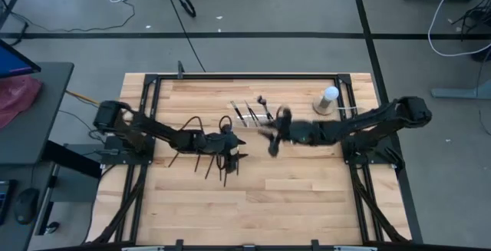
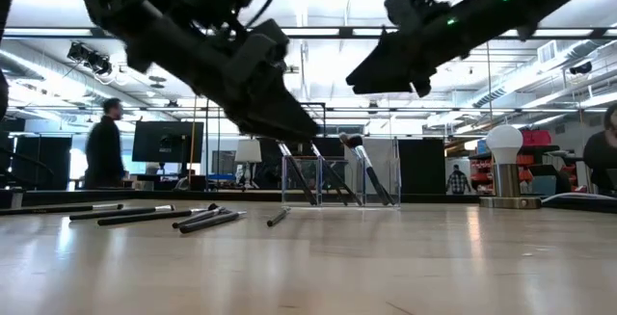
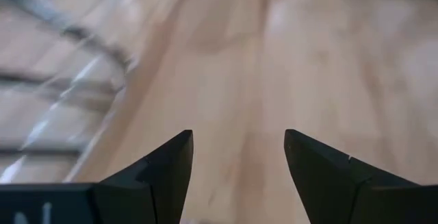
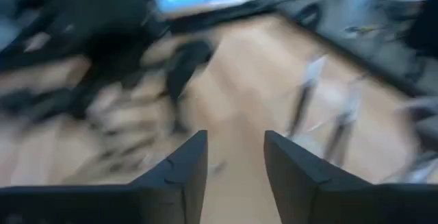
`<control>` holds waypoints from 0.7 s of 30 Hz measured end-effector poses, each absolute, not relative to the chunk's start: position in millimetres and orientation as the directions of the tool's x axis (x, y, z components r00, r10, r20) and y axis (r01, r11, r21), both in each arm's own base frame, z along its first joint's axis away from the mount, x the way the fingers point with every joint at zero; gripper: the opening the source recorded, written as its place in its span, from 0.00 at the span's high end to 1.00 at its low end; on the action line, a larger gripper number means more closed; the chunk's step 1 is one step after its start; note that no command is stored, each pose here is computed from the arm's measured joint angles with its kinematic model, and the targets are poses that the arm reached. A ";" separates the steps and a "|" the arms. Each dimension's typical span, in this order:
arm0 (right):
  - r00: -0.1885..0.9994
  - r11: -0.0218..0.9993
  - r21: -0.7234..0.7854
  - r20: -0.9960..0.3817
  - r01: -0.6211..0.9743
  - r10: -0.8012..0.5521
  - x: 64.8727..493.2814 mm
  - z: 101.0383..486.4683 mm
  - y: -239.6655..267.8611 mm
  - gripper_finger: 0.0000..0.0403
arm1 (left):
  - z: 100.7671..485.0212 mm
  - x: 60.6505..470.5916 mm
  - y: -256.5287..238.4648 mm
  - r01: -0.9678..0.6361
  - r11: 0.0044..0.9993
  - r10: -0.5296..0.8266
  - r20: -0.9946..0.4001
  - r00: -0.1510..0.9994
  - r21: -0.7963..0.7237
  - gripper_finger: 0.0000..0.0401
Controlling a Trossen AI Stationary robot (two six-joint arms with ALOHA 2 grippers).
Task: Put items in baskets/containers
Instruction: Put the black liner brush into the transparent organizer
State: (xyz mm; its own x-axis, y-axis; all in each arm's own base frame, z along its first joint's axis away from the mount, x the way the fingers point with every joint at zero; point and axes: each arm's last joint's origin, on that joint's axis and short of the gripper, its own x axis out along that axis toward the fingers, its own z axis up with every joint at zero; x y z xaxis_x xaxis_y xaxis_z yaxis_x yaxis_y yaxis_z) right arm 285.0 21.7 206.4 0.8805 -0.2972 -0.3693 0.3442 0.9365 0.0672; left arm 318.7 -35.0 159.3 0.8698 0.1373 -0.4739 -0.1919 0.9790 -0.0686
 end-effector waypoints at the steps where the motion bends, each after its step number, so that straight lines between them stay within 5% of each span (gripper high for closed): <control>1: 0.883 0.947 0.059 -0.384 0.315 -0.269 284.1 202.6 31.1 0.65 | 163.5 312.5 -36.7 -0.220 0.974 0.166 -0.504 0.848 -0.050 0.41; 7: 0.888 0.976 0.067 -0.432 0.207 -0.159 273.8 175.7 68.1 0.69 | 173.3 273.7 -62.5 -0.332 0.943 0.263 -0.656 0.708 0.020 0.41; 13: 0.913 0.962 0.095 -0.351 0.256 -0.208 260.0 154.1 72.5 0.72 | 153.3 243.2 -89.2 -0.490 0.871 0.321 -0.782 0.534 0.024 0.41; 21: 0.940 0.950 0.146 -0.248 0.276 -0.235 249.0 148.2 66.1 0.73 | 130.5 226.8 -107.1 -0.690 0.723 0.488 -0.719 0.496 0.014 0.41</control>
